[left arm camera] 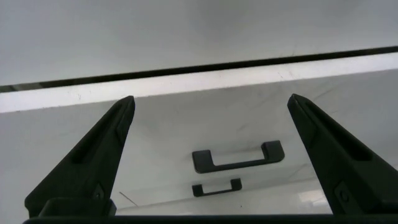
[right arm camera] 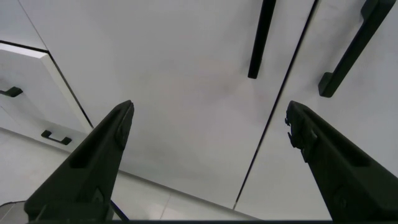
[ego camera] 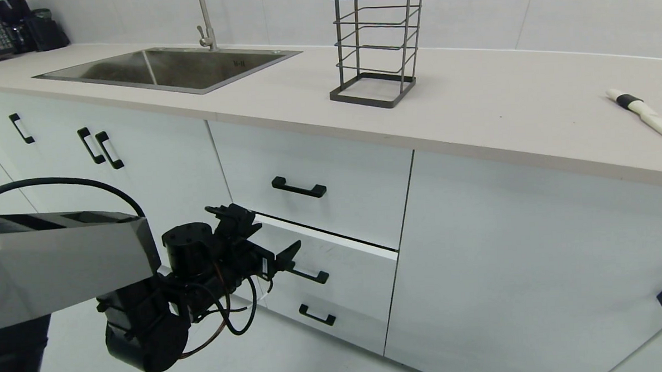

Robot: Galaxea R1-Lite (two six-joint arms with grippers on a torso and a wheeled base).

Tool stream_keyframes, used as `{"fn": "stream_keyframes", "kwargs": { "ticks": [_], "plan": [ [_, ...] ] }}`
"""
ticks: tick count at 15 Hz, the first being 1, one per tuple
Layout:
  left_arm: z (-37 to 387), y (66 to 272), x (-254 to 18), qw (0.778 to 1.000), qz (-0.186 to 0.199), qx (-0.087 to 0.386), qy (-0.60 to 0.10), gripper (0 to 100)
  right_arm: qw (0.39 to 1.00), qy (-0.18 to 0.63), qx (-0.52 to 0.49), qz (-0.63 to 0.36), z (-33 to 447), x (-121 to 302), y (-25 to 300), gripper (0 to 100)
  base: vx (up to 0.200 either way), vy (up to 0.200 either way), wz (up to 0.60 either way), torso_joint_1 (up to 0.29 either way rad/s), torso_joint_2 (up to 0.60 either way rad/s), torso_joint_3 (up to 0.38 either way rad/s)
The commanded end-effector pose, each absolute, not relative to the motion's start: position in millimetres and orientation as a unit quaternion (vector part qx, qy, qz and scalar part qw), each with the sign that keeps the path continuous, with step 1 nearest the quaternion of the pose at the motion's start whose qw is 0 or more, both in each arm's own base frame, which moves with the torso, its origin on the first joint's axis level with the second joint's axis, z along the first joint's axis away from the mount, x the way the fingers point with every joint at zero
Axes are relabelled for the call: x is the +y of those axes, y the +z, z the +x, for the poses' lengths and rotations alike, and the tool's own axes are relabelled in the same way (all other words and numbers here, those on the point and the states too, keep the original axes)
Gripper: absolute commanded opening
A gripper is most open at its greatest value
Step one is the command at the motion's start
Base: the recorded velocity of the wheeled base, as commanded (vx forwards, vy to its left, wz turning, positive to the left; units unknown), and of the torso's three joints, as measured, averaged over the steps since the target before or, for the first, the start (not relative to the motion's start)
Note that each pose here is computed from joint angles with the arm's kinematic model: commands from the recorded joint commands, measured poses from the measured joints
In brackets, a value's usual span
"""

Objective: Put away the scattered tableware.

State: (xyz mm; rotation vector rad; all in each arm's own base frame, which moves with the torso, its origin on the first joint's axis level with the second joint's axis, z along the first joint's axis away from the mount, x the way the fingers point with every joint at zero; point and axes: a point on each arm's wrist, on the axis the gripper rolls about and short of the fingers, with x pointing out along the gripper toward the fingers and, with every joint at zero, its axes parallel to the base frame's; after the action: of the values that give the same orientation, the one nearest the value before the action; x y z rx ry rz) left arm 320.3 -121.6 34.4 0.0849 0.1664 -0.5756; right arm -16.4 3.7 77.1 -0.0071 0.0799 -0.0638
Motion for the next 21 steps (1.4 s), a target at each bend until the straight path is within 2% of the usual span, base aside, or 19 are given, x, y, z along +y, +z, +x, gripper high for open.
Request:
{"fn": "stream_keyframes", "kwargs": {
  "ticks": [1, 5, 15, 18, 21],
  "plan": [
    [325.6, 26.2, -119.0, 0.956, 0.042, 0.09, -0.278, 100, 0.999, -0.031, 0.041, -0.004, -16.3, 3.7, 77.1, 100, 0.0, 0.0, 0.0, 0.0, 0.0, 0.0],
    [341.5, 15.6, -119.8, 0.958, 0.04, 0.086, -0.272, 100, 0.999, -0.032, 0.041, -0.004, -16.3, 3.7, 77.1, 100, 0.0, 0.0, 0.0, 0.0, 0.0, 0.0],
    [341.6, 17.1, -122.7, 0.958, 0.035, 0.081, -0.273, 100, 0.999, -0.032, 0.041, -0.004, -16.3, 3.7, 77.1, 100, 0.0, 0.0, 0.0, 0.0, 0.0, 0.0],
    [314.4, 31.0, -123.8, 0.952, 0.037, 0.092, -0.289, 100, 0.999, -0.031, 0.041, -0.004, -16.3, 3.7, 77.1, 100, 0.0, 0.0, 0.0, 0.0, 0.0, 0.0],
    [271.1, 59.9, -114.3, 0.949, 0.039, 0.091, -0.299, 100, 0.999, -0.032, 0.041, -0.004, -16.3, 3.7, 77.1, 100, 0.0, 0.0, 0.0, 0.0, 0.0, 0.0]
  ]
}}
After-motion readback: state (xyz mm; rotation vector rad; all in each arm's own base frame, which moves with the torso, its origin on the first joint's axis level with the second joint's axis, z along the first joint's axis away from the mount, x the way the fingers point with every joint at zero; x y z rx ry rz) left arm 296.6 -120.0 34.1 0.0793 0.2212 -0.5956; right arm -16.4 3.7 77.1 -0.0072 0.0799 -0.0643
